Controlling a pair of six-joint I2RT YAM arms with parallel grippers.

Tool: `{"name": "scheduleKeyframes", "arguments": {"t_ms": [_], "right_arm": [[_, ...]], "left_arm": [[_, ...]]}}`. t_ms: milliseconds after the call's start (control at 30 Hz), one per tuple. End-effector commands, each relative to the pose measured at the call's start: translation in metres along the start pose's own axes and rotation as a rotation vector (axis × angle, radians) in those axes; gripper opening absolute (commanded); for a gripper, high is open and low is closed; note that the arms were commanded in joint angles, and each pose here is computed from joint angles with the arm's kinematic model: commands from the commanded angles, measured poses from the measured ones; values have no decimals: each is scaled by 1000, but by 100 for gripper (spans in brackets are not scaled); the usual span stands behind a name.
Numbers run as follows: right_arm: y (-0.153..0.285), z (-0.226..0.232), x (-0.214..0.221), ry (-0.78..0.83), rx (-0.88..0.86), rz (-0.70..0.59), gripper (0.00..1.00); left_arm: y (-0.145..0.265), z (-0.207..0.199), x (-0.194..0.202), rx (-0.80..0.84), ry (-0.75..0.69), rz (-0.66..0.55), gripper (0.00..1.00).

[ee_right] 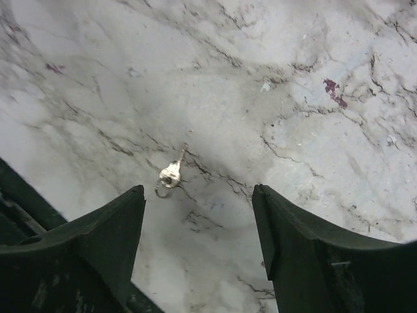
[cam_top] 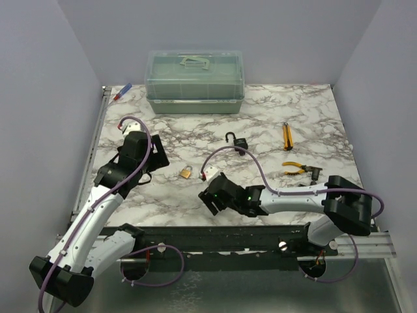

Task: Unlock with the key

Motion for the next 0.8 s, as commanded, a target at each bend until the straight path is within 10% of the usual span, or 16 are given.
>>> {"name": "scheduleKeyframes", "arguments": {"t_ms": [0,767], "right_arm": [[16,14,-20,-177,-6,90,72],[-17,46,4,-218,133,328,52]], "left_arm": [[0,1,-6,1,0,-71,88],[-1,1,-3,23,-12,-69,88]]}}
Point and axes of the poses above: each gripper's point midway between its finger pads, its own y axis back along the fingers, its own z axis along the line the jaws close on, x = y × z, the point moved 7 cm from there along y, back along the fingers, and after that the axes turned 3 degrees about -y, right-handed, at the moved point
